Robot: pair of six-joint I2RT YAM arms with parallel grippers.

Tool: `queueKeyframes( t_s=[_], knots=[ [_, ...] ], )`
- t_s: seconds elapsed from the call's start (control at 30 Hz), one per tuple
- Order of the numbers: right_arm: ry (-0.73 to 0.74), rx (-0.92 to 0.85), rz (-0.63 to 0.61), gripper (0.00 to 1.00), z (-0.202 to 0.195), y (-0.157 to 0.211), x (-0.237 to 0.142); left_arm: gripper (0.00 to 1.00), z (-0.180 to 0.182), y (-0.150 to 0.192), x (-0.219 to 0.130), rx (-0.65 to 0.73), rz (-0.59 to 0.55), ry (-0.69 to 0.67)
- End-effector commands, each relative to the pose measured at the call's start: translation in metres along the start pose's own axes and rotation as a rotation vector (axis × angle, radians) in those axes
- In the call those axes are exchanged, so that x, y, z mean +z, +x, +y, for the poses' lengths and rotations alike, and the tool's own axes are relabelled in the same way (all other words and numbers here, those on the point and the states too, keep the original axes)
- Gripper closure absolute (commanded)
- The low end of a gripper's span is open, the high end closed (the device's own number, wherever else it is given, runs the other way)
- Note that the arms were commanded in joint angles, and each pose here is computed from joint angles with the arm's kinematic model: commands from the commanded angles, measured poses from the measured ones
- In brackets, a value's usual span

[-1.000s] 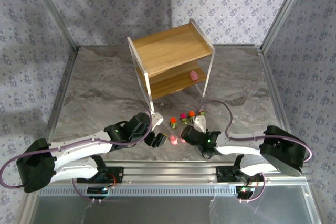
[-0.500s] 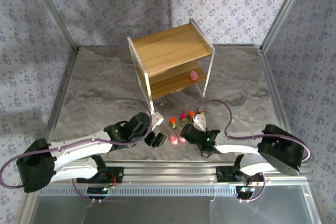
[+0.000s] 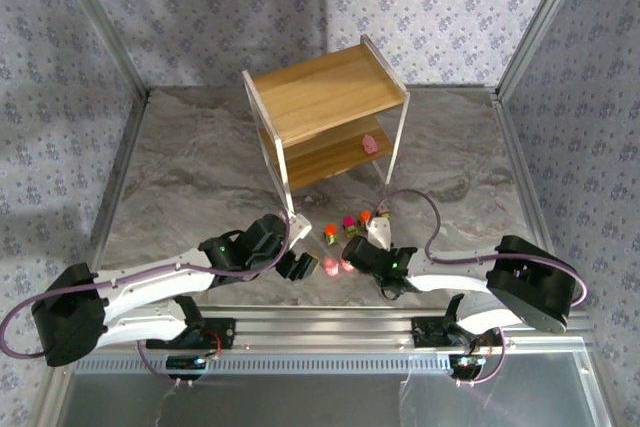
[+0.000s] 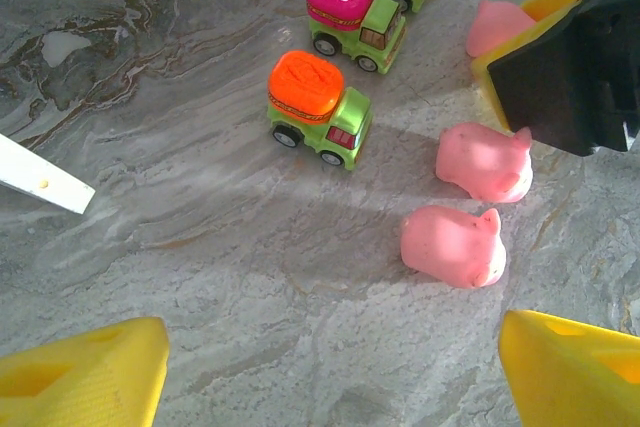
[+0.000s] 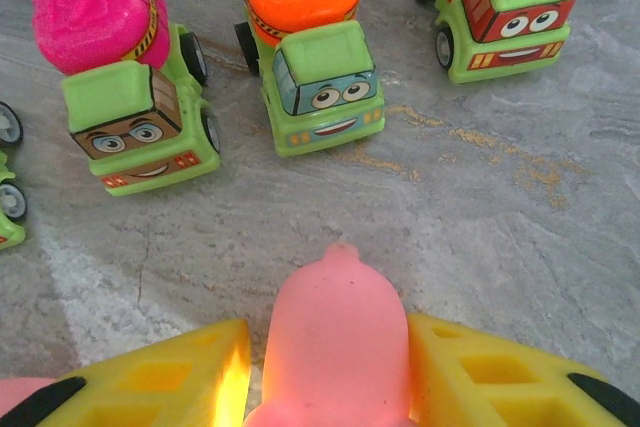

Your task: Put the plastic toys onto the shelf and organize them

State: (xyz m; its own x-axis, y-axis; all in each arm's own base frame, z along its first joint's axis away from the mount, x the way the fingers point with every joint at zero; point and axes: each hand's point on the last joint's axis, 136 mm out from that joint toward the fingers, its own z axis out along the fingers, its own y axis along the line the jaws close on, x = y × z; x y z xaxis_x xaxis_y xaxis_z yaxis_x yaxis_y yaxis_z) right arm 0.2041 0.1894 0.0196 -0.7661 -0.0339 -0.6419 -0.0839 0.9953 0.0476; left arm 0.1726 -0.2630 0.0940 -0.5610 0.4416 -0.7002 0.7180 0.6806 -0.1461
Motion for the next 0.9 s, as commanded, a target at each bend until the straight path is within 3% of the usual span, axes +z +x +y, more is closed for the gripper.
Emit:
queueKeyframes(
  t_s=[0.0,0.87],
  knots=[
    [0.013,0.006,-0.002,0.56,0.0007,-0.0011,0.0025,0.14,-0.0035,-0.0109,-0.0031,0.019,-0.017,0.001],
    [0.015,-0.017,-0.018,0.65,0.0006,-0.0082,-0.0071,0.14,-0.0017,-0.0106,-0.0036,0.022,-0.016,-0.009]
  ],
)
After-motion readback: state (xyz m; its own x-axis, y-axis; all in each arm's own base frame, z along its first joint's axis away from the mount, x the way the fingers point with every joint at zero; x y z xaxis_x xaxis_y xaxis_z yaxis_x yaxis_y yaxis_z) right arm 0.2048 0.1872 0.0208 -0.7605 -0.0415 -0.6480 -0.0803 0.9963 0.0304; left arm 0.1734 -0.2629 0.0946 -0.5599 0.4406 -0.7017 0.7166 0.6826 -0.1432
